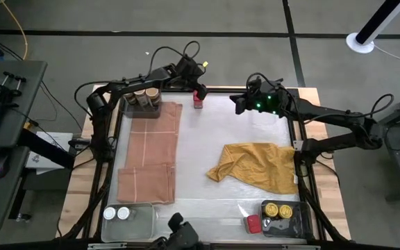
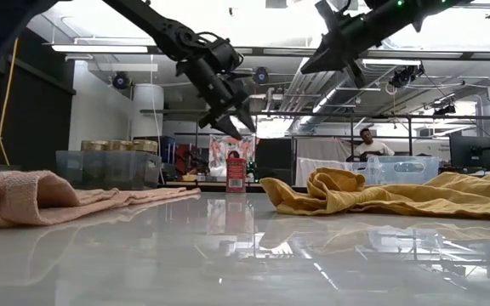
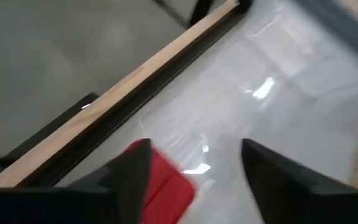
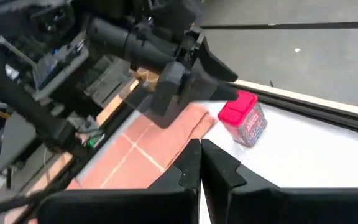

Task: Sort spices by type
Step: Put the top red seasoning can into the transparent bin

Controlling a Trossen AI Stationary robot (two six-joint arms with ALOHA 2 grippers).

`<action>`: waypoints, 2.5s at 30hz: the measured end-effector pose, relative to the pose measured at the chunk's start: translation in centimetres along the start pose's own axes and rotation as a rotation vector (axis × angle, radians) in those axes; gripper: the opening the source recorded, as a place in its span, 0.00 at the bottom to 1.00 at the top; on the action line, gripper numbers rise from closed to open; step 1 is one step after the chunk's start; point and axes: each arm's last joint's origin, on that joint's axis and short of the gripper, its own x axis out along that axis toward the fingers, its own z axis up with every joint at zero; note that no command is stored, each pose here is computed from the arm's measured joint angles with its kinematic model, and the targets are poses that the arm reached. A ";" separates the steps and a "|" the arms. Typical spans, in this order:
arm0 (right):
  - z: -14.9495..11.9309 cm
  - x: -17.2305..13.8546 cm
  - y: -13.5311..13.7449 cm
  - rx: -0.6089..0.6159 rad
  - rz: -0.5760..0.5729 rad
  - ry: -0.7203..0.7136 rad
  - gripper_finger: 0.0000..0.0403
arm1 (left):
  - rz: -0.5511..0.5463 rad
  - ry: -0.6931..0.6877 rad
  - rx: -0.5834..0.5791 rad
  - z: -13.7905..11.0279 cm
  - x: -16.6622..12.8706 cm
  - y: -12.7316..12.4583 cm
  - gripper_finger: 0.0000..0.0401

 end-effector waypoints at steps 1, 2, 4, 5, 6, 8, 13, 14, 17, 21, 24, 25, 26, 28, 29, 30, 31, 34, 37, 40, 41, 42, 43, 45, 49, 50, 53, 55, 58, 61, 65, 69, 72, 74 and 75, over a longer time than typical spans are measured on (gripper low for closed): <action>0.0 0.0 -0.1 -0.007 0.006 0.008 0.00 | 0.031 0.011 -0.001 -0.1 0.0 0.1 0.51; 0.0 0.0 -0.1 -0.012 0.008 0.016 0.00 | 0.063 0.021 0.005 -0.3 0.0 0.2 0.41; 0.0 0.0 -0.2 -0.026 0.021 0.030 0.00 | 0.107 0.028 0.023 -0.5 0.1 0.5 0.18; 0.0 0.0 -0.3 -0.034 0.030 0.035 0.00 | 0.118 0.022 0.028 -0.6 0.2 0.6 0.09; 0.1 0.0 -0.3 -0.037 0.034 0.037 0.00 | 0.132 0.017 0.027 -0.7 0.2 0.7 0.05; 0.0 0.0 -0.3 -0.041 0.035 0.044 0.00 | 0.173 0.030 0.017 -1.0 0.4 1.1 0.03; -0.1 0.0 -0.4 -0.044 0.028 0.058 0.00 | 0.233 0.120 -0.020 -2.6 1.8 2.3 0.00; -0.1 0.0 -0.4 -0.044 0.026 0.061 0.00 | 0.235 0.128 -0.020 -2.7 2.2 2.4 0.00; -0.2 0.0 -0.4 -0.047 0.026 0.062 0.00 | 0.233 0.115 -0.016 -2.7 2.6 2.2 0.00; -0.2 0.0 -0.4 -0.046 0.024 0.065 0.00 | 0.235 0.087 -0.009 -2.7 3.0 1.5 0.00; -0.2 0.0 -0.5 -0.044 0.023 0.066 0.00 | 0.229 0.064 -0.002 -2.6 3.1 1.0 0.00; -0.2 0.0 -0.5 -0.044 0.023 0.067 0.00 | 0.225 0.059 -0.004 -2.6 3.0 0.9 0.00; -0.2 0.0 -0.5 -0.044 0.024 0.070 0.00 | 0.220 0.054 -0.001 -2.5 3.0 0.6 0.00; -0.3 0.0 -0.5 -0.044 0.024 0.080 0.00 | 0.207 0.056 0.010 -2.6 2.9 0.2 0.00; -0.3 0.0 -0.5 -0.044 0.025 0.087 0.00 | 0.198 0.070 0.021 -2.7 3.0 0.0 0.00; -0.4 0.0 -0.5 -0.044 0.024 0.093 0.00 | 0.194 0.087 0.035 -3.0 3.0 -0.3 0.00; -0.5 0.0 -0.6 -0.045 0.022 0.100 0.00 | 0.191 0.094 0.044 -3.1 3.0 -0.6 0.00; -0.6 0.0 -0.7 -0.046 0.011 0.117 0.00 | 0.173 0.084 0.055 -3.2 2.9 -1.6 0.00; -0.7 0.0 -0.7 -0.046 0.008 0.123 0.00 | 0.148 0.048 0.079 -3.0 2.6 -2.8 0.00; -0.7 0.0 -0.7 -0.046 0.007 0.123 0.00 | 0.135 0.089 0.098 -3.7 2.8 -3.6 0.00; -0.7 0.0 -0.7 -0.046 0.007 0.125 0.00 | 0.130 0.109 0.105 -4.1 3.1 -4.0 0.00; -0.7 0.0 -0.7 -0.046 0.006 0.125 0.00 | 0.129 0.113 0.115 -4.3 3.2 -4.4 0.00; -0.7 0.0 -0.7 -0.046 0.006 0.125 0.00 | 0.116 0.124 0.125 -4.5 3.3 -5.0 0.00; -0.7 0.0 -0.7 -0.046 0.006 0.125 0.00 | 0.096 0.128 0.151 -5.1 3.5 -6.3 0.00; -0.7 0.0 -0.7 -0.046 0.007 0.126 0.00 | 0.053 0.135 0.200 -6.3 4.0 -8.9 0.00; -0.7 0.0 -0.7 -0.047 0.007 0.126 0.00 | 0.037 0.131 0.213 -6.6 4.1 -9.7 0.00; -0.7 0.0 -0.7 -0.062 0.013 0.129 0.00 | -0.054 0.130 0.244 -7.5 4.5 -11.9 0.00; -0.7 0.0 -0.7 -0.069 0.024 0.137 0.00 | -0.124 0.116 0.257 -8.0 4.5 -13.4 0.00; -0.7 0.0 -0.7 -0.076 0.032 0.141 0.00 | -0.196 0.078 0.289 -8.5 4.4 -15.3 0.00; -0.8 0.0 -0.7 -0.087 0.034 0.141 0.00 | -0.242 0.042 0.343 -8.7 4.2 -16.5 0.00; -0.6 -0.2 -0.7 -0.131 0.044 0.141 0.00 | -0.238 0.030 0.423 -7.3 2.1 -16.3 0.00; -0.4 -0.4 -1.1 -0.240 0.081 0.156 0.04 | -0.188 0.067 0.504 -5.9 -0.7 -14.3 0.00; -0.6 -0.4 -1.5 -0.316 0.146 0.217 0.16 | -0.153 0.088 0.512 -5.0 -3.0 -12.4 0.00; -1.3 -0.1 -1.7 -0.372 0.193 0.303 0.28 | -0.136 0.052 0.482 -4.4 -4.8 -11.0 0.00; -1.8 0.2 -1.9 -0.400 0.212 0.356 0.34 | -0.128 0.031 0.462 -4.2 -5.6 -10.4 0.00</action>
